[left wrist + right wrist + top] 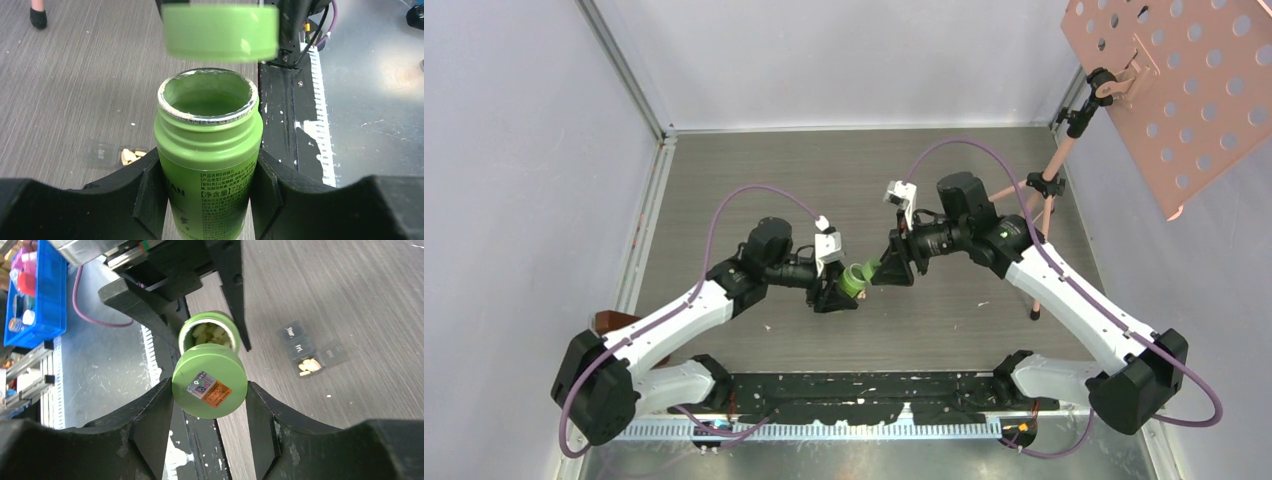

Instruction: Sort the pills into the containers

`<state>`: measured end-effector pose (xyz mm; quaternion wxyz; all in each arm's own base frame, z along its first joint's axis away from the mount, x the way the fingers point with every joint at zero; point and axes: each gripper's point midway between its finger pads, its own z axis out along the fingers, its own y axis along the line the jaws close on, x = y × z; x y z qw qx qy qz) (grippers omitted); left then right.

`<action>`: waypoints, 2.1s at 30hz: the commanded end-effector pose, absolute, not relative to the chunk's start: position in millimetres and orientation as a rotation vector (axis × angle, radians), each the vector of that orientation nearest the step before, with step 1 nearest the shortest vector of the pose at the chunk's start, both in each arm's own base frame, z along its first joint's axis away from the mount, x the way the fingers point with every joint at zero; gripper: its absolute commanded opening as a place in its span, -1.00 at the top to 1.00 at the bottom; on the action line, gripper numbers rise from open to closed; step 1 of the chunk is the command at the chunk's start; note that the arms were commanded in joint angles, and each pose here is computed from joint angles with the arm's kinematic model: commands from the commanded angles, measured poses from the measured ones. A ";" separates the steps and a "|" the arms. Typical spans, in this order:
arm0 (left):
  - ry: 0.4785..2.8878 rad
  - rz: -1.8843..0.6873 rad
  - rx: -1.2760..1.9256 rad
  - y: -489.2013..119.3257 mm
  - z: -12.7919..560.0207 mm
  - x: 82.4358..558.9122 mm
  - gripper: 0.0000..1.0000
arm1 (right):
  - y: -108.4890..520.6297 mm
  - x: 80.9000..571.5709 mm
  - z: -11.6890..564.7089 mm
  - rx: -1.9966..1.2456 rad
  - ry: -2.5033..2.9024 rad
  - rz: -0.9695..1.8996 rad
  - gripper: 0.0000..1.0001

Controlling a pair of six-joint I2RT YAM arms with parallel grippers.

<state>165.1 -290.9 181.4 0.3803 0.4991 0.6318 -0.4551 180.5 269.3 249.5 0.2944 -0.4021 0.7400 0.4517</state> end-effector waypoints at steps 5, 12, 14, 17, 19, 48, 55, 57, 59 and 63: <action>1.597 -1.193 1.362 -296.7 184.8 157.5 1.00 | 286.2 173.8 264.0 -1.135 1.913 1.227 0.11; 1.589 -1.189 1.378 -297.6 183.8 154.7 1.00 | 291.3 178.5 259.8 -1.134 1.949 1.201 0.12; 1.589 -1.187 1.378 -297.5 184.0 155.2 1.00 | 292.8 177.0 255.9 -1.144 1.962 1.198 0.13; 1.588 -1.188 1.378 -298.1 184.9 155.4 1.00 | 294.3 174.8 252.1 -1.156 1.970 1.191 0.13; 1.585 -1.184 1.377 -298.3 185.2 156.4 1.00 | 294.1 174.1 249.8 -1.160 1.979 1.181 0.13; 1.566 -1.211 1.368 -301.8 186.2 155.2 1.00 | 300.6 166.8 230.5 -1.212 1.998 1.206 0.13; 1.551 -1.193 1.364 -301.4 189.3 157.2 1.00 | 299.7 162.9 215.6 -1.237 2.068 1.190 0.14; 1.541 -1.181 1.365 -302.1 191.3 159.4 1.00 | 300.5 161.7 212.0 -1.244 2.090 1.184 0.14; 1.531 -1.170 1.365 -302.9 193.4 161.7 1.00 | 301.4 162.0 209.2 -1.244 2.112 1.175 0.15; 1.518 -1.109 1.344 -302.8 194.5 171.3 1.00 | 304.0 167.0 204.3 -1.167 2.193 1.167 0.18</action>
